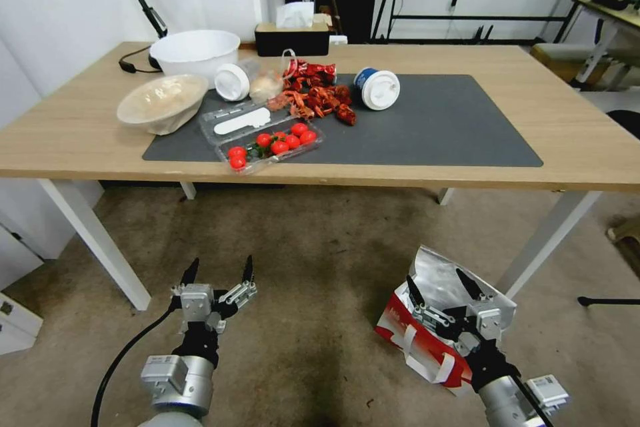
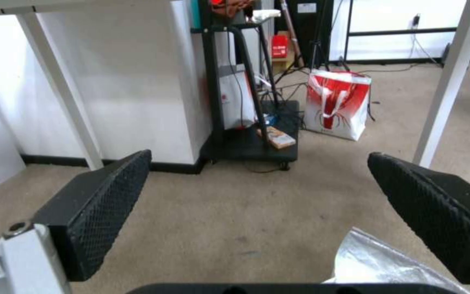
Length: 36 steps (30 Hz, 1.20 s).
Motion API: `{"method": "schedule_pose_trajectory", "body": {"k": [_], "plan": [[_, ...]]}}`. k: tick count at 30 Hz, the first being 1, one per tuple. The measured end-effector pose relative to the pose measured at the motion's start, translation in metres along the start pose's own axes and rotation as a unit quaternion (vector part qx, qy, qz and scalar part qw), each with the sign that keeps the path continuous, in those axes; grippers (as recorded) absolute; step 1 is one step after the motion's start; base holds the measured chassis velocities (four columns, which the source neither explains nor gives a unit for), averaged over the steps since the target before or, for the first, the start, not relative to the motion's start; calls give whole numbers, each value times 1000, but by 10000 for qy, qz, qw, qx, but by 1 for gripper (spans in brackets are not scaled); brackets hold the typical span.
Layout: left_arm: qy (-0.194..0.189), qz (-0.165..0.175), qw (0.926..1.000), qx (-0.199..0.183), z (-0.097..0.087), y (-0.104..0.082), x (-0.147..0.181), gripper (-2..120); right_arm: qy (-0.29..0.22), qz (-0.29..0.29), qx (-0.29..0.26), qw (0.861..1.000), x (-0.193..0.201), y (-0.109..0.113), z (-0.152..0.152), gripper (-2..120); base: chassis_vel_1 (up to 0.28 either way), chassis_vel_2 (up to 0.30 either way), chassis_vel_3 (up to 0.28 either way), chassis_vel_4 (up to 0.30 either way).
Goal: Pick up the food delivery bag from the floor and place it on the table.
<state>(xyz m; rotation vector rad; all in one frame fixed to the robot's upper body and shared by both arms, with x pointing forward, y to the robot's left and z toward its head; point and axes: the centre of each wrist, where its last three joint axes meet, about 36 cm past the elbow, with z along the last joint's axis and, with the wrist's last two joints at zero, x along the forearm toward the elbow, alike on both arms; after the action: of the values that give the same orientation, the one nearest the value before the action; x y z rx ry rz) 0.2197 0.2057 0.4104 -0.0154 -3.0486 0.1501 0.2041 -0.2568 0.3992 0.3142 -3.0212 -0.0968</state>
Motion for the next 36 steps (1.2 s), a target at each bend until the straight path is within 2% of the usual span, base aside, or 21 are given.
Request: {"method": "schedule_pose_trajectory", "body": {"k": [36], "plan": [[88, -9, 10000, 2, 8, 0, -1, 100, 90, -2, -3, 10000, -2, -3, 9, 100, 0, 0, 0, 0]]}}
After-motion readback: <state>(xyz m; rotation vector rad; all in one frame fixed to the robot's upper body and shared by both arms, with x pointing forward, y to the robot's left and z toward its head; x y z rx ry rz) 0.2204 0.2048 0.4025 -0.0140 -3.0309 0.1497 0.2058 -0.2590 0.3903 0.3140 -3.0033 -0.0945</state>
